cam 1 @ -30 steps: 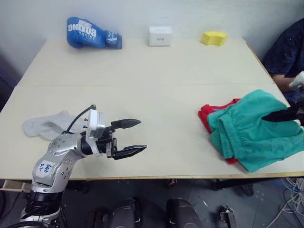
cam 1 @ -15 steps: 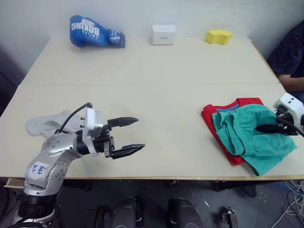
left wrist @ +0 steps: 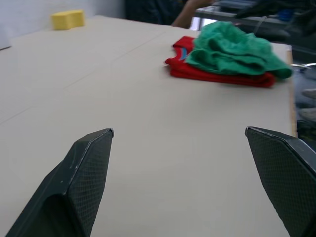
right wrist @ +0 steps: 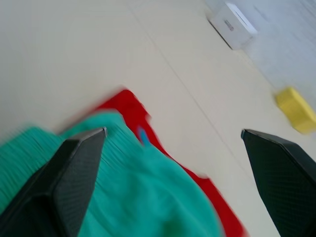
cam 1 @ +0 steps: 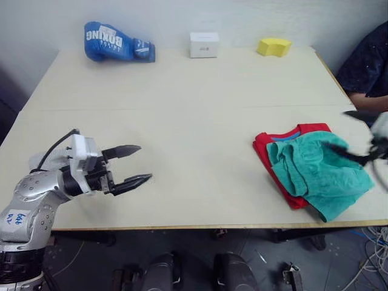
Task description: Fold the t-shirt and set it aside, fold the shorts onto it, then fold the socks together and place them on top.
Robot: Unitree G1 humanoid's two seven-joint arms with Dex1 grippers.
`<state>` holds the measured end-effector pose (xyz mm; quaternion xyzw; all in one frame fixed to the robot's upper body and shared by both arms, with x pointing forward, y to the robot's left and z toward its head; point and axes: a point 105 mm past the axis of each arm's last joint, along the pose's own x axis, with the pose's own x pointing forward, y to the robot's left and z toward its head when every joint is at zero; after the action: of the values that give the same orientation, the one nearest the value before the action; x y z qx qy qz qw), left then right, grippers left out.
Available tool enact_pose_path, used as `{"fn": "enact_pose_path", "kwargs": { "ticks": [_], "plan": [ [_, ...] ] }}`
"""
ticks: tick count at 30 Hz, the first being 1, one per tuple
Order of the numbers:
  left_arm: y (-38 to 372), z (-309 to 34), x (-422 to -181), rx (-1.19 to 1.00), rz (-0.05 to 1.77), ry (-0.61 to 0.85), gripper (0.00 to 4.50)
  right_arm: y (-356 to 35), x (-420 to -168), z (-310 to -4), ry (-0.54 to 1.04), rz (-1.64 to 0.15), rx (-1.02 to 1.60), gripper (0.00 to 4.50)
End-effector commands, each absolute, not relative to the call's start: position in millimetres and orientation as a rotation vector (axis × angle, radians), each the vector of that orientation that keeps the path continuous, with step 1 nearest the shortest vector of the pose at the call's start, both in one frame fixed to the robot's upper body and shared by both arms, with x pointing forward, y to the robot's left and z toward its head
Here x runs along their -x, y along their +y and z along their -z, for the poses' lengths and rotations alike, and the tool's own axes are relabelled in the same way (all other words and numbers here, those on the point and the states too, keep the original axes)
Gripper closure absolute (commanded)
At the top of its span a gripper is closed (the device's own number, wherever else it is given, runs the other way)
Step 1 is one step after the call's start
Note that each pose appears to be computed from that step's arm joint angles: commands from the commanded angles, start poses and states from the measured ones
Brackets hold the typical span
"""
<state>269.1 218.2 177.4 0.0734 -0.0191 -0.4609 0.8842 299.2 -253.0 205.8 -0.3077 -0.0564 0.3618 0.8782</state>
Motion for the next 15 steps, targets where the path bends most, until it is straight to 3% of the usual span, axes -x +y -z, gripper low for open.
{"fn": "enact_pose_path", "kwargs": {
  "ticks": [1, 7, 10, 15],
  "plan": [
    [255, -177, -264, -0.2, 0.804, -0.049, 0.0, -215, -291, -216, -0.208, -0.784, 0.566, 0.03],
    [339, -153, -230, -0.105, 0.391, 0.049, 0.0, -170, -274, -181, -0.193, -0.907, 0.466, 0.03],
    [384, -141, -197, -0.054, 0.142, 0.093, 0.0, -159, -260, -172, -0.252, -0.952, 0.445, 0.03],
    [411, -122, -139, 0.01, -0.073, 0.197, 0.0, -154, -234, -148, -0.233, -1.006, 0.428, 0.03]
  ]
}}
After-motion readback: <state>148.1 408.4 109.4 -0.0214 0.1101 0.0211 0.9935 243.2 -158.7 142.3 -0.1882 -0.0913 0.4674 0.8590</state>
